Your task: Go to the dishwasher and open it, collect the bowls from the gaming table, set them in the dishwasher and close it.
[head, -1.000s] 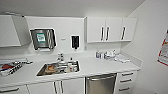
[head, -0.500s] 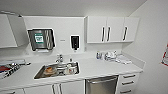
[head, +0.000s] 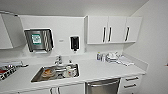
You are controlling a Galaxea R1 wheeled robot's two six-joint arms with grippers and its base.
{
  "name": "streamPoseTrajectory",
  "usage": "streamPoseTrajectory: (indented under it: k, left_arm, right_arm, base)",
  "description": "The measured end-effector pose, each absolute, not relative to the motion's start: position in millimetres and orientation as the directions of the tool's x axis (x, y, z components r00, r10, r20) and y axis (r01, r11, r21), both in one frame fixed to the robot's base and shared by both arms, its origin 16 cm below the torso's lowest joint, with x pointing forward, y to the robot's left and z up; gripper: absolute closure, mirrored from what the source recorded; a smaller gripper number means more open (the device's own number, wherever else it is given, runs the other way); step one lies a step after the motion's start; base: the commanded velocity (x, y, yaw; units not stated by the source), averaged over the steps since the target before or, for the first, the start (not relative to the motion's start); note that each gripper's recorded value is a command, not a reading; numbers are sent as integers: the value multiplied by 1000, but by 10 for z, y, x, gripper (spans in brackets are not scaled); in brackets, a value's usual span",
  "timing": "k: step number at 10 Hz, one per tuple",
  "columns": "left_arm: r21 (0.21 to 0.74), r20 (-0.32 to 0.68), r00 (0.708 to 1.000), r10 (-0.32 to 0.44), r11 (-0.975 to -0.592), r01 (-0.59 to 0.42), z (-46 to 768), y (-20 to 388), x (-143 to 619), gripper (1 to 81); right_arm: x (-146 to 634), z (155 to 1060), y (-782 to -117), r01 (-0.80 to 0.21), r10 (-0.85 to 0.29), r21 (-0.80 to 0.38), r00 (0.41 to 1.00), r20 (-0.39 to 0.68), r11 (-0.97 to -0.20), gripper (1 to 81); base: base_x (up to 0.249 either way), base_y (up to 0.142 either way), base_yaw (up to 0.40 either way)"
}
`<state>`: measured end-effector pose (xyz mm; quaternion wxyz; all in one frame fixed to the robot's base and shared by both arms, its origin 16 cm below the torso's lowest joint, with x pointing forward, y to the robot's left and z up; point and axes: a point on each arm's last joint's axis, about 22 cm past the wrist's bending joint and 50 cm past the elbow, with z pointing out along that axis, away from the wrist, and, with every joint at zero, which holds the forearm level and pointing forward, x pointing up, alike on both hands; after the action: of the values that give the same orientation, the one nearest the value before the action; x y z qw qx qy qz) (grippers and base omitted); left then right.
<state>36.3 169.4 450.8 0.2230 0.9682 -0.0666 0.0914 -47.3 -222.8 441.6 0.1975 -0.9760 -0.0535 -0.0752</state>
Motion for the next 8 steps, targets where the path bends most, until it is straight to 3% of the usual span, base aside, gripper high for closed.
streamPoseTrajectory:
  k: [8]
  left_arm:
    - [418,207,974,-88,-892,-170,4508,1709,381,10]
  right_arm:
    - [-447,4414,-2181,135,75,-381,983,170,-915,10]
  base:
    - [118,0,0]
